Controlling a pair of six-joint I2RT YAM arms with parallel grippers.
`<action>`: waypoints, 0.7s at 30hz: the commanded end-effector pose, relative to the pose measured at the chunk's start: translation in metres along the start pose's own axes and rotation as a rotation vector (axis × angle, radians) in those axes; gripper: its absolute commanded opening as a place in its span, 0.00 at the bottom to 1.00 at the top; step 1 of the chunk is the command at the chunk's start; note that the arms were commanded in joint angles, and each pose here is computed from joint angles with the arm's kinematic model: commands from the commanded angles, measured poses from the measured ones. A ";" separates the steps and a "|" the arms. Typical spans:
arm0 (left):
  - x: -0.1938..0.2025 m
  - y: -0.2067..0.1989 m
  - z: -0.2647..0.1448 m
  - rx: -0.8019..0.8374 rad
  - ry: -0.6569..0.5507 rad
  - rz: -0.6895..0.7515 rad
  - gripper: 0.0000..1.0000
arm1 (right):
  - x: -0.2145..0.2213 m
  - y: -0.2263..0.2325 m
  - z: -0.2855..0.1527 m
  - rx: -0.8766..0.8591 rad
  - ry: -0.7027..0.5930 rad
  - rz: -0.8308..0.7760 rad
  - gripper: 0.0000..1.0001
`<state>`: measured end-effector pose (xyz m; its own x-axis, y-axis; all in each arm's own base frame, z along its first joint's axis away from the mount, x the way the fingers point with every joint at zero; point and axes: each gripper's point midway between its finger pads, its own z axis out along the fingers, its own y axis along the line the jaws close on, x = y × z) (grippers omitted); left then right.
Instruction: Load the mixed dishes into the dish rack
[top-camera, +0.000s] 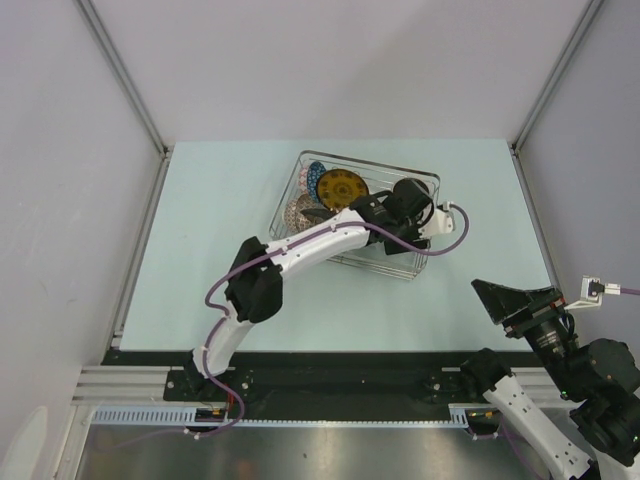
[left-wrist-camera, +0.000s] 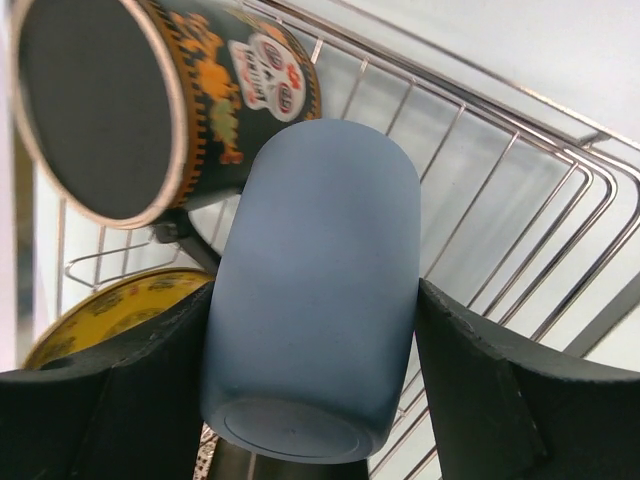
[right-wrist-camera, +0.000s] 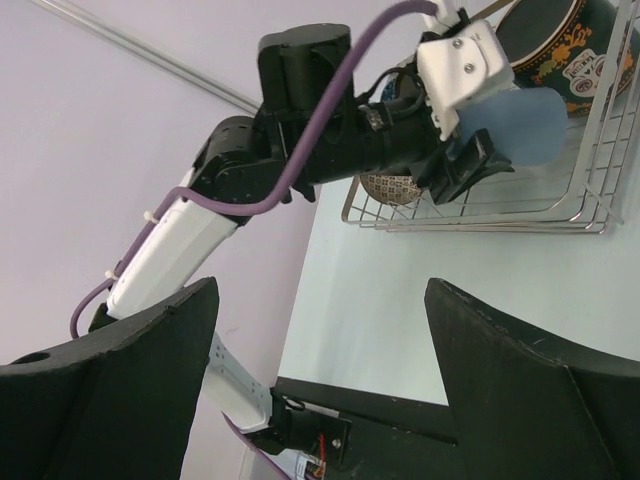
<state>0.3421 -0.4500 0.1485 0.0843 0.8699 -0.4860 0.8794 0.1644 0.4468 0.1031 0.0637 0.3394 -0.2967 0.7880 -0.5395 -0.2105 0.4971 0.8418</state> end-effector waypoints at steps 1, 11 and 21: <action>0.008 -0.006 0.009 0.011 0.023 0.046 0.00 | -0.007 0.006 -0.004 -0.027 -0.032 0.023 0.90; 0.012 -0.028 0.014 0.145 0.045 0.096 0.35 | -0.008 0.008 -0.003 -0.030 -0.033 0.025 0.90; -0.002 -0.022 0.002 0.123 0.012 0.090 1.00 | -0.005 0.009 -0.001 -0.032 -0.018 0.017 0.90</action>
<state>0.3318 -0.4500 0.1150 0.1375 0.9022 -0.4088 0.9212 0.0352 0.3875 0.1030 0.0639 0.3397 -0.2977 0.7888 -0.5378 -0.2111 0.4950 0.8429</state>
